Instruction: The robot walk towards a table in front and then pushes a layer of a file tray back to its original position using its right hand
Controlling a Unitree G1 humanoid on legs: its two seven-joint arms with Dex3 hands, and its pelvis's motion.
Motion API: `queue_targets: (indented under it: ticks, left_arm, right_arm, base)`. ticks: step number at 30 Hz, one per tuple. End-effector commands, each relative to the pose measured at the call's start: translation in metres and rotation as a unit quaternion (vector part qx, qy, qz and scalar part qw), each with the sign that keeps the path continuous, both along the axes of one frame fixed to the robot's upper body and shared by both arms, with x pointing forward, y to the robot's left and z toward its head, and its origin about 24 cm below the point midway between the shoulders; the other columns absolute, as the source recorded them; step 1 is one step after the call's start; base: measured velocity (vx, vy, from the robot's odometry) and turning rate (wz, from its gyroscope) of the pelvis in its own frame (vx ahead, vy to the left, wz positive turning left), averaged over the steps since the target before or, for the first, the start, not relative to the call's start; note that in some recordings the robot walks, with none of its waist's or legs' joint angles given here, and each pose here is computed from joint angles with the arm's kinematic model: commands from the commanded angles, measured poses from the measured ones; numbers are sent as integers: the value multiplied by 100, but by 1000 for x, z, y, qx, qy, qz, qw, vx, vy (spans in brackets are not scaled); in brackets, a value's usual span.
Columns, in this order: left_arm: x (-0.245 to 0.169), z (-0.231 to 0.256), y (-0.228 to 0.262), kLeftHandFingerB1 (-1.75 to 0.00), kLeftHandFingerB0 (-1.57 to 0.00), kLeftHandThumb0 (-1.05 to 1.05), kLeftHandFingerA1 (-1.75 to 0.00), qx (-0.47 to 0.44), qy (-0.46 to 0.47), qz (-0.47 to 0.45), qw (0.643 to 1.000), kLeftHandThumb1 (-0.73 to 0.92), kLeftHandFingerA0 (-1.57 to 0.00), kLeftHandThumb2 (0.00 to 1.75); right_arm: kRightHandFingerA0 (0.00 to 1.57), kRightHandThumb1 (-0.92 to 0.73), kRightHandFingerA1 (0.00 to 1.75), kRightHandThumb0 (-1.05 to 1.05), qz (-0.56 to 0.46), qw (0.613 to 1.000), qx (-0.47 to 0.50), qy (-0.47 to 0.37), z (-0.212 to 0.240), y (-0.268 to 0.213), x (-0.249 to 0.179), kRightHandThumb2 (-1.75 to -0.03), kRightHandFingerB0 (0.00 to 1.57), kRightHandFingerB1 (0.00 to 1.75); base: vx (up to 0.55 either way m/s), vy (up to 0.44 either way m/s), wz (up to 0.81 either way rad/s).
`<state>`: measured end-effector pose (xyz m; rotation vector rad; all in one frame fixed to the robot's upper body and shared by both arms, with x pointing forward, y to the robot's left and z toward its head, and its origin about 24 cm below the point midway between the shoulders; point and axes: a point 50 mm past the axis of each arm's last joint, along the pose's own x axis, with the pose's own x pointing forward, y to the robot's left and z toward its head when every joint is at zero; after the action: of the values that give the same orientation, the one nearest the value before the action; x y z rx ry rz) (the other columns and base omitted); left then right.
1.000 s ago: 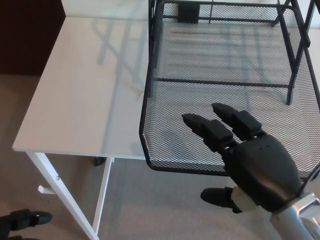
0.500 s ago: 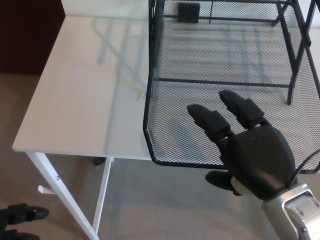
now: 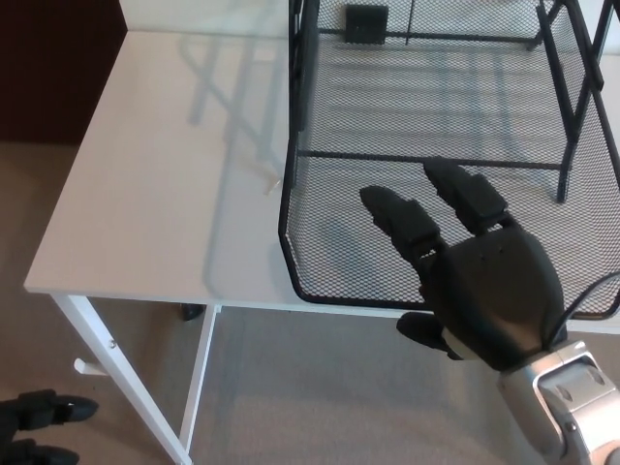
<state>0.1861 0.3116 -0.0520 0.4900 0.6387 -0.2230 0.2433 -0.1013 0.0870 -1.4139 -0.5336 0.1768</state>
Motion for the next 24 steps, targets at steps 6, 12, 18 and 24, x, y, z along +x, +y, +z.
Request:
queue_targets:
  ticks: [6,12,18,24]
  left_arm:
    - [3,5,3,-43,-45,-47,-47,13,-2,-14,1000,38,-57,65]
    - [6,7,3,-43,-45,-48,-47,17,-6,-16,1000,38,-58,66]
    - [7,8,3,-43,-45,-48,-47,19,-7,-22,1000,39,-56,66]
    - [7,8,2,-43,-46,-46,-47,13,-10,-20,1000,38,-57,65]
  right_arm:
    - [3,-35,18,-55,-31,999,-12,-2,-2,-7,19,-75,10,38]
    - [2,-33,18,-50,-40,999,-17,1,-2,-9,35,-73,9,36]
    - [1,-32,16,-48,-49,999,-22,-1,2,-10,47,-72,10,35]
    - [2,-41,24,-49,-59,998,-27,-4,5,-8,55,-53,12,28]
  base:
    - [0,0,0]
    - [0,0,0]
    - [0,0,0]
    - [0,0,0]
